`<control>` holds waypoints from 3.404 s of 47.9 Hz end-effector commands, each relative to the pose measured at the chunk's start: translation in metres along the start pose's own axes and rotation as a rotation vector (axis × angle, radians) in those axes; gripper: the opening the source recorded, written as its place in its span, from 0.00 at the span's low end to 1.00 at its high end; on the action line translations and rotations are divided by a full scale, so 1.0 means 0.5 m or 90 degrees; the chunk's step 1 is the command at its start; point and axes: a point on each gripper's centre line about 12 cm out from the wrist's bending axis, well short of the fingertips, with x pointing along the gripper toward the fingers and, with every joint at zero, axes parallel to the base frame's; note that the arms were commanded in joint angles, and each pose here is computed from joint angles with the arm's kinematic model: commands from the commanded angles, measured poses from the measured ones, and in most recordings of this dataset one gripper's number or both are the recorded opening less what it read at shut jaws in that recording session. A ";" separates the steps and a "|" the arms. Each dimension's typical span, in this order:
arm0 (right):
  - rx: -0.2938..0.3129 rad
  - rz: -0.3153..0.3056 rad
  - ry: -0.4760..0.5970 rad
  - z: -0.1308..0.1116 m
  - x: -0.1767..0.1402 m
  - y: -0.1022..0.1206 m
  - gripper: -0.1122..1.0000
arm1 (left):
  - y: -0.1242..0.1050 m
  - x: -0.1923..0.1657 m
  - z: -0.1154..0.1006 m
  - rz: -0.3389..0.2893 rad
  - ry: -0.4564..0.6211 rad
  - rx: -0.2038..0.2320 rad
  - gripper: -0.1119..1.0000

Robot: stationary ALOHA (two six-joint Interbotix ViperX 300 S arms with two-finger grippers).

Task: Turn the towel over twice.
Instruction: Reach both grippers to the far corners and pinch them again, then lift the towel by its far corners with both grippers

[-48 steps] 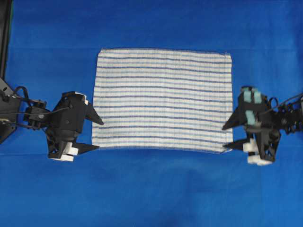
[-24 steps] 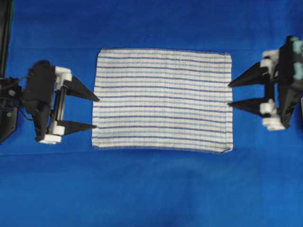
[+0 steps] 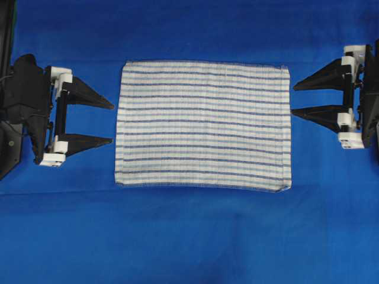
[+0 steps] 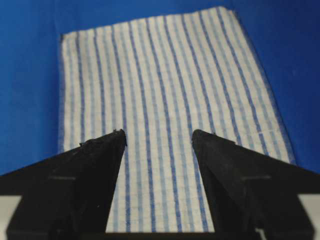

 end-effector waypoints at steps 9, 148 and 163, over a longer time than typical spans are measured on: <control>0.002 -0.063 0.043 -0.018 0.037 -0.052 0.65 | 0.047 0.017 -0.004 0.058 -0.008 0.024 0.78; -0.060 -0.390 0.041 0.171 0.043 -0.391 0.12 | 0.399 0.042 0.108 0.407 -0.062 0.067 0.13; -0.079 -0.387 0.019 0.214 0.001 -0.344 0.12 | 0.382 0.016 0.148 0.408 -0.095 0.078 0.13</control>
